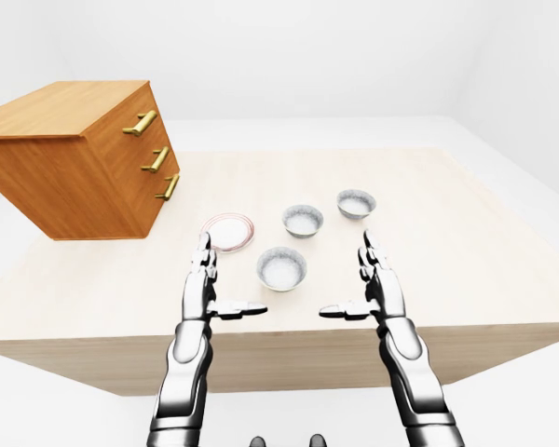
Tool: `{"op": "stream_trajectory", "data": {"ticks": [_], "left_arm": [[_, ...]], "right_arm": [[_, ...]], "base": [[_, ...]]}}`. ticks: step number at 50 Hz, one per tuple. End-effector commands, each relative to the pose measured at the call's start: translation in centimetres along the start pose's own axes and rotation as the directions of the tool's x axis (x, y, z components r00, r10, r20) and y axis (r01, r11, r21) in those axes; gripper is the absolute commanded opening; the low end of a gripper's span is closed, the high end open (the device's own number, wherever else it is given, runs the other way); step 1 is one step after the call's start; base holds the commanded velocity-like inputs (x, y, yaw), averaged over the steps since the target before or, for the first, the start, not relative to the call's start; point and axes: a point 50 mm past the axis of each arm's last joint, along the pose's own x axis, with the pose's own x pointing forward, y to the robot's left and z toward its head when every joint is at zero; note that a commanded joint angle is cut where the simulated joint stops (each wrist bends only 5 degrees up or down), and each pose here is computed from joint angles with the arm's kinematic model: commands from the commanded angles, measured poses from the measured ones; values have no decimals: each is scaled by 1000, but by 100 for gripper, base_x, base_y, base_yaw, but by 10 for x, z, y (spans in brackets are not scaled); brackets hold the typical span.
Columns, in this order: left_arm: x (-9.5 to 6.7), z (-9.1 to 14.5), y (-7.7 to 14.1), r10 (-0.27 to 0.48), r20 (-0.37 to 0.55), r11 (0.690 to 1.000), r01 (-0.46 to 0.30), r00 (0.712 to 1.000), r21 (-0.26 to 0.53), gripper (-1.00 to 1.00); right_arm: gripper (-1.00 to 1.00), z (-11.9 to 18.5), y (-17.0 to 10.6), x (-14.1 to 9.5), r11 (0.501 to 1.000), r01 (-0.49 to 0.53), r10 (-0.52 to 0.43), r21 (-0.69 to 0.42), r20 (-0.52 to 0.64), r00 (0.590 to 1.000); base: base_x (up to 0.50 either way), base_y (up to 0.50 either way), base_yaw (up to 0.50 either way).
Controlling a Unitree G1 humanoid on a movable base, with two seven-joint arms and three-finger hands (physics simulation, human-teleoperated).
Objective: Stack the bowl at the front on the bowl in the middle.
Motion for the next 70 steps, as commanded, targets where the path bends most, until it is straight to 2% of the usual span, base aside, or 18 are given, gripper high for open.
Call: {"op": "stream_trajectory", "data": {"ticks": [1, 9, 13, 17, 24, 32, 43, 51, 54, 55, 57, 67, 70], "left_arm": [[8, -4, 21, 71, -22, 997, -71, 997, -1, 100], [18, 5, 26, 56, -25, 998, -55, 998, 13, 100], [34, 20, 31, 43, -8, 998, -43, 999, 35, 100], [53, 42, 37, 41, 53, 998, -44, 998, 53, 100], [63, 49, 45, 49, 58, 997, -52, 997, 60, 100], [59, 43, 43, 51, 43, 997, -53, 998, 52, 100], [56, 46, 38, 42, 62, 997, -46, 997, 62, 100], [57, 48, 37, 42, 72, 996, -47, 997, 71, 100], [57, 47, 37, 43, 67, 996, -47, 997, 71, 100], [57, 47, 37, 42, 67, 996, -47, 997, 70, 100], [57, 47, 38, 45, 67, 996, -50, 997, 69, 100], [56, 45, 39, 52, 60, 997, -56, 997, 60, 100], [56, 44, 39, 53, 54, 997, -56, 997, 59, 100]], "right_arm": [[100, -2, -5, -2, 998, -34, 33, -46, -29, 999], [100, 18, 2, 14, 997, -44, 46, -66, 16, 999], [100, 39, 1, 33, 998, -23, 28, -61, 89, 996], [100, 56, 0, 47, 999, -12, 19, -48, 144, 989], [100, 76, 3, 62, 1000, -16, 19, -19, 198, 980], [100, 74, 9, 57, 998, -67, 66, -2, 199, 978], [100, 73, 13, 55, 995, -99, 102, -23, 198, 975], [100, 72, 15, 53, 991, -123, 131, -52, 197, 972], [100, 72, 15, 53, 991, -125, 130, -39, 196, 972], [100, 74, 14, 52, 993, -118, 113, 12, 209, 971], [100, 72, 16, 53, 992, -123, 127, -29, 197, 972], [100, 72, 17, 54, 991, -126, 132, -43, 196, 972], [100, 65, 12, 59, 989, -91, 108, -117, 152, 982]], "base": [[0, 0, 0], [0, 0, 0], [0, 0, 0], [0, 0, 0], [0, 0, 0], [6, -6, 0], [44, -34, 0], [50, -2, 0], [50, 6, 0], [0, 0, 0], [0, 0, 0], [0, 0, 0], [0, 0, 0]]}}
